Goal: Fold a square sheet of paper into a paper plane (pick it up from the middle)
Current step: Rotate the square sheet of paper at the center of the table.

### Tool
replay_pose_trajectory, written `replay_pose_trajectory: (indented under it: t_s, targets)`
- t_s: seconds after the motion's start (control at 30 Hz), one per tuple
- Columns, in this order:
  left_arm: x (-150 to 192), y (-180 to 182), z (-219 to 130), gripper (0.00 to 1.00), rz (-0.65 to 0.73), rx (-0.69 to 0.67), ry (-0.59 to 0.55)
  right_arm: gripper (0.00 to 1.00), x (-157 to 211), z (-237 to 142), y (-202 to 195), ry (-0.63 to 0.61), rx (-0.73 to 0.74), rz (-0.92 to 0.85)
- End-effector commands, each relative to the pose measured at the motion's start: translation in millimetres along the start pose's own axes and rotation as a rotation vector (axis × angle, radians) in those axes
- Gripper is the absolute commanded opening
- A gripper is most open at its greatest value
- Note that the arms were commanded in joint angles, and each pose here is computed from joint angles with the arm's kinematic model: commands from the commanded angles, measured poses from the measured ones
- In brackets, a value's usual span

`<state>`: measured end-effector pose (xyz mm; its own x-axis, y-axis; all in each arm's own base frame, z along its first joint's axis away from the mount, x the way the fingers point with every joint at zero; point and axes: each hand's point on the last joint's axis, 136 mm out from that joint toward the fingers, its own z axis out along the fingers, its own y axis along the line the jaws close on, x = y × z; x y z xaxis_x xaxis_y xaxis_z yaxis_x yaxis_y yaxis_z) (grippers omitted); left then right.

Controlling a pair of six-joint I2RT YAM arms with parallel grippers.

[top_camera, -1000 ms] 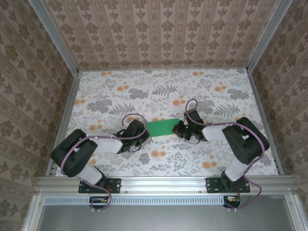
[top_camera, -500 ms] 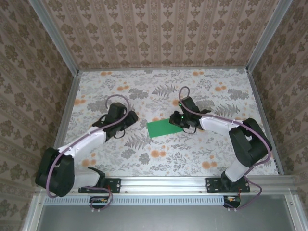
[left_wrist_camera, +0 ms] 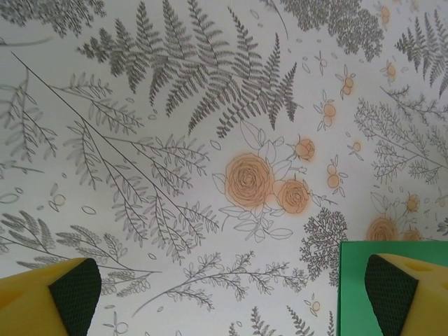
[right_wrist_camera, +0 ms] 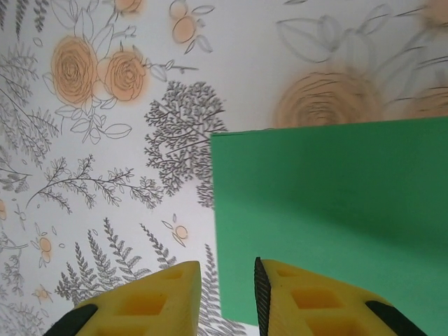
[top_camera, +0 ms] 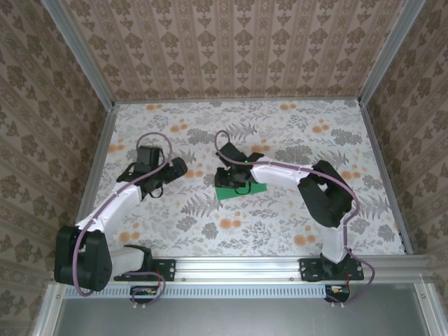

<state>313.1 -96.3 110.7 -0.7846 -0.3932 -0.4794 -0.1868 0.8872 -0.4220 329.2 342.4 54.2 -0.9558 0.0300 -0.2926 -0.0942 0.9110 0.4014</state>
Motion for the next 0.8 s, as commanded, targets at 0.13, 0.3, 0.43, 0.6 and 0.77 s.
replay_pose_trajectory:
  t_s: [0.13,0.3,0.43,0.6,0.77]
  targets:
    - [-4.0,11.1,-7.8,1.0,0.008,0.0,0.024,0.28,4.6,17.3,5.8,0.054,0.073,-0.045]
    - [2.4,18.5,-3.9,1.0,-0.035,0.007,0.072,0.28,7.7,31.5,3.0,0.088,0.101,-0.059]
    - [3.8,14.4,-3.3,1.0,-0.025,0.031,0.085,0.28,20.7,35.8,-5.3,0.134,0.13,-0.083]
    - [5.8,8.4,0.0,1.0,-0.01,0.069,0.103,0.28,59.2,29.3,-20.6,0.267,0.123,-0.172]
    - [7.7,6.5,2.5,1.0,-0.001,0.084,0.111,0.29,103.8,1.8,-51.4,0.429,0.123,-0.361]
